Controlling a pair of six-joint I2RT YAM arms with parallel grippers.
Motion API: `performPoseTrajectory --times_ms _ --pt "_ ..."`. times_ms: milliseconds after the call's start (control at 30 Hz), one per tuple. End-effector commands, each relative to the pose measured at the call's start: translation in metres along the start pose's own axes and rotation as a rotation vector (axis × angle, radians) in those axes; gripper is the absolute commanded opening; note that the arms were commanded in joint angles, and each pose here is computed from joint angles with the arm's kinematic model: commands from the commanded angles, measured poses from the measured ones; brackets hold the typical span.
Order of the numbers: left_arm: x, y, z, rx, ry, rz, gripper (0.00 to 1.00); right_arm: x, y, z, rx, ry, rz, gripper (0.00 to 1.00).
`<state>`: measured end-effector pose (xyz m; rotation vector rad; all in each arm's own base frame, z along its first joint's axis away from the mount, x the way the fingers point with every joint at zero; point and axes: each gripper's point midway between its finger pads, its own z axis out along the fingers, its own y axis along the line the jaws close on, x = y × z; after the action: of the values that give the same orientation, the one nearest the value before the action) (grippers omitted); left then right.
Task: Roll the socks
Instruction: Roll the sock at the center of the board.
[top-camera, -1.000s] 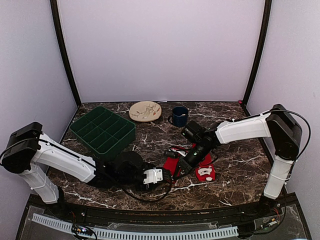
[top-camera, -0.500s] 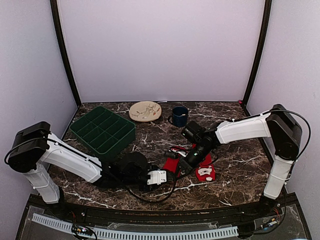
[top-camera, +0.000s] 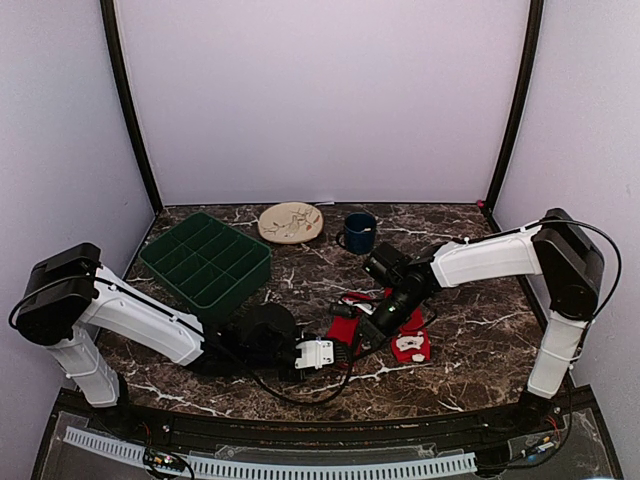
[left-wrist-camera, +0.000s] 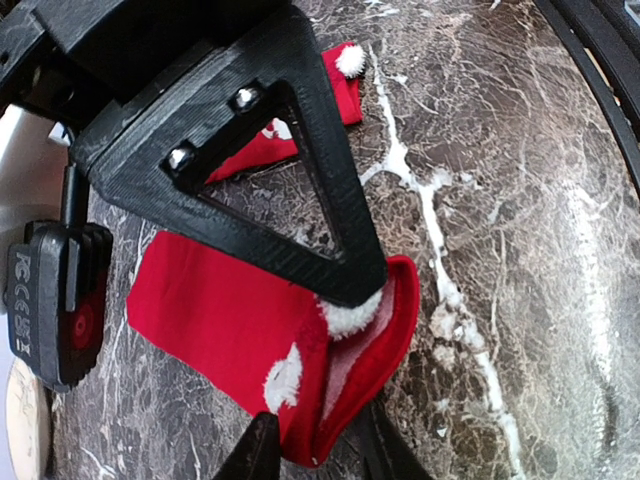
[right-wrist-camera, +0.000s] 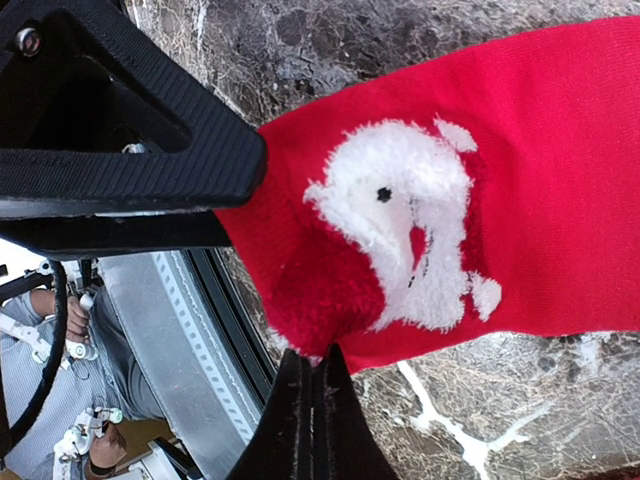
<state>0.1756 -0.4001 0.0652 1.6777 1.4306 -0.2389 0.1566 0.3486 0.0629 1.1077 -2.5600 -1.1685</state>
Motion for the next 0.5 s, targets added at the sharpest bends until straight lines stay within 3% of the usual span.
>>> performPoseTrajectory --times_ms 0,333,467 --pt "-0.0132 0.0051 -0.0018 -0.007 -0.031 0.001 0.28 -0.0022 0.0026 0.0004 -0.007 0.006 -0.011 0.0" --pt "-0.0116 0.0004 -0.0013 0.02 -0.023 -0.008 0.12 -0.0035 0.002 0.0003 0.0 0.005 -0.01 0.0" --pt "-0.0088 -0.0026 0.0 0.036 -0.009 -0.018 0.0 -0.0036 0.0009 -0.0001 0.006 0.005 -0.004 0.0"
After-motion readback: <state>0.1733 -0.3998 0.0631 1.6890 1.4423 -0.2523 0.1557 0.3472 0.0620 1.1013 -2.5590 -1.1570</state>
